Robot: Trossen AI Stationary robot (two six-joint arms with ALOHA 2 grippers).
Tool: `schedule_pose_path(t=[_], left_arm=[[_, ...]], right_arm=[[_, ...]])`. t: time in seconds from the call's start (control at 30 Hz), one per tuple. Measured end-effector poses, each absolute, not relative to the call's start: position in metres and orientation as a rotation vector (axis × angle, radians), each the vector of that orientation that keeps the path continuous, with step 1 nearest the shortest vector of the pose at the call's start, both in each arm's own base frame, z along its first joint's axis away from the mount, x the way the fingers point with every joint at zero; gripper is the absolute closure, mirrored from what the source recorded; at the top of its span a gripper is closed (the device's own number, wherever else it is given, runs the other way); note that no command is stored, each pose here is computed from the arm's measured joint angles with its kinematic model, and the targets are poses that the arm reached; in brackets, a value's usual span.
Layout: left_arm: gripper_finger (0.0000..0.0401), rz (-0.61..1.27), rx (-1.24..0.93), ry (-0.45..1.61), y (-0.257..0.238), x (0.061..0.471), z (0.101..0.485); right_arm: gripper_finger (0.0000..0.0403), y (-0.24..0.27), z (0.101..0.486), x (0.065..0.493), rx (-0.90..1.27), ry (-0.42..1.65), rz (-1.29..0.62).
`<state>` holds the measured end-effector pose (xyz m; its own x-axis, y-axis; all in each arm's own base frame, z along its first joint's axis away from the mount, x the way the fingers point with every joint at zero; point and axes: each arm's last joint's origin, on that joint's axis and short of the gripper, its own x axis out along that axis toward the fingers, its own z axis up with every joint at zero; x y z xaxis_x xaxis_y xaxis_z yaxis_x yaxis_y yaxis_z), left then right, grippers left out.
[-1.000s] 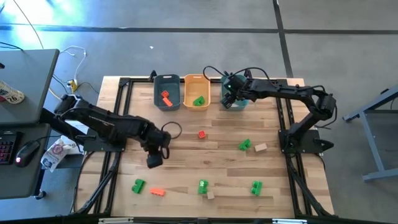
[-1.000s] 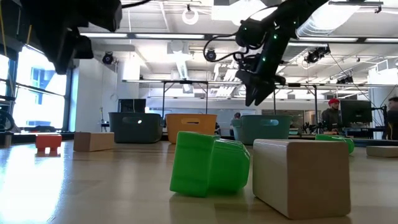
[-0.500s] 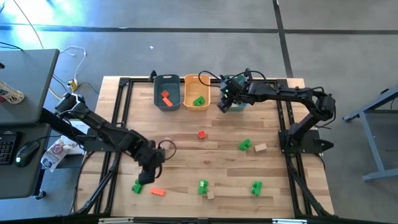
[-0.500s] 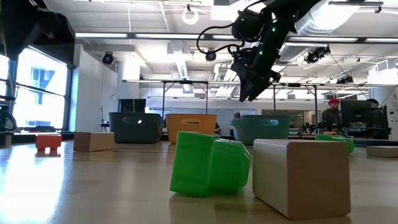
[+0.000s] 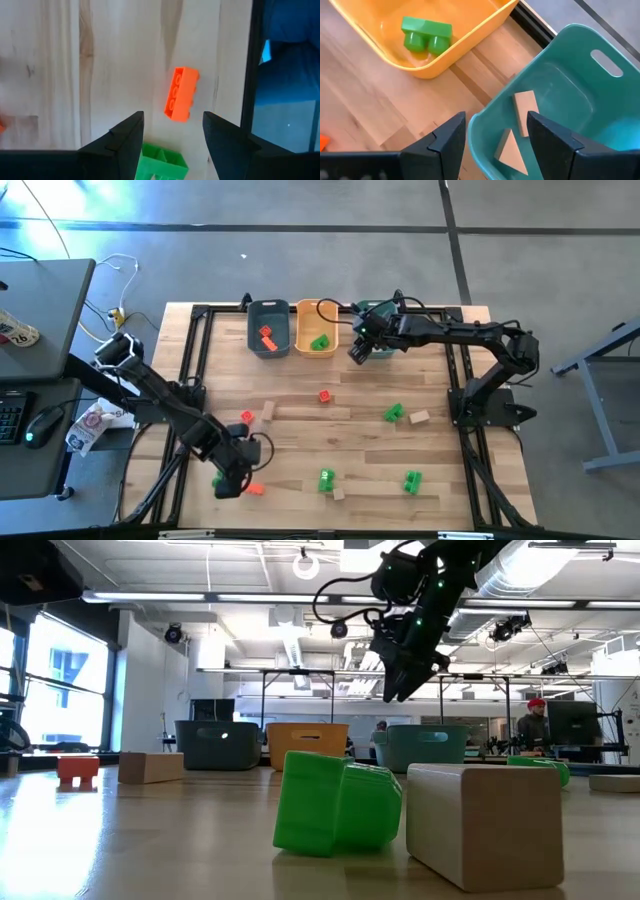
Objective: Sort & place blocks by color
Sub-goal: Put the orange game piece into the blue bin
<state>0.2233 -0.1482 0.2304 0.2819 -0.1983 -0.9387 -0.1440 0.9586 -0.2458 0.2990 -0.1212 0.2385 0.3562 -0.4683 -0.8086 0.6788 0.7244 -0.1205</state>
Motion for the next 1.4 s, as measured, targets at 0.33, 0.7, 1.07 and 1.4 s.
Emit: schedule_pose_path(t=[0.33, 0.7, 1.07, 1.4], left_arm=[[0.0213, -0.012, -0.277, 1.362, -0.17, 0.23, 0.2], [0.0213, -0.018, -0.256, 1.408, -0.191, 0.236, 0.168], [0.0213, 0.024, -0.22, 1.453, -0.201, 0.24, 0.138], [0.0259, 0.056, -0.195, 1.433, -0.202, 0.24, 0.136]], right_arm=[[0.0206, -0.121, 0.238, 0.298, 0.255, 0.955, -0.75], [0.0206, -0.121, 0.238, 0.298, 0.25, 0.956, -0.752], [0.0206, -0.121, 0.238, 0.299, 0.266, 0.952, -0.752], [0.0206, -0.111, 0.238, 0.303, 0.272, 0.957, -0.691]])
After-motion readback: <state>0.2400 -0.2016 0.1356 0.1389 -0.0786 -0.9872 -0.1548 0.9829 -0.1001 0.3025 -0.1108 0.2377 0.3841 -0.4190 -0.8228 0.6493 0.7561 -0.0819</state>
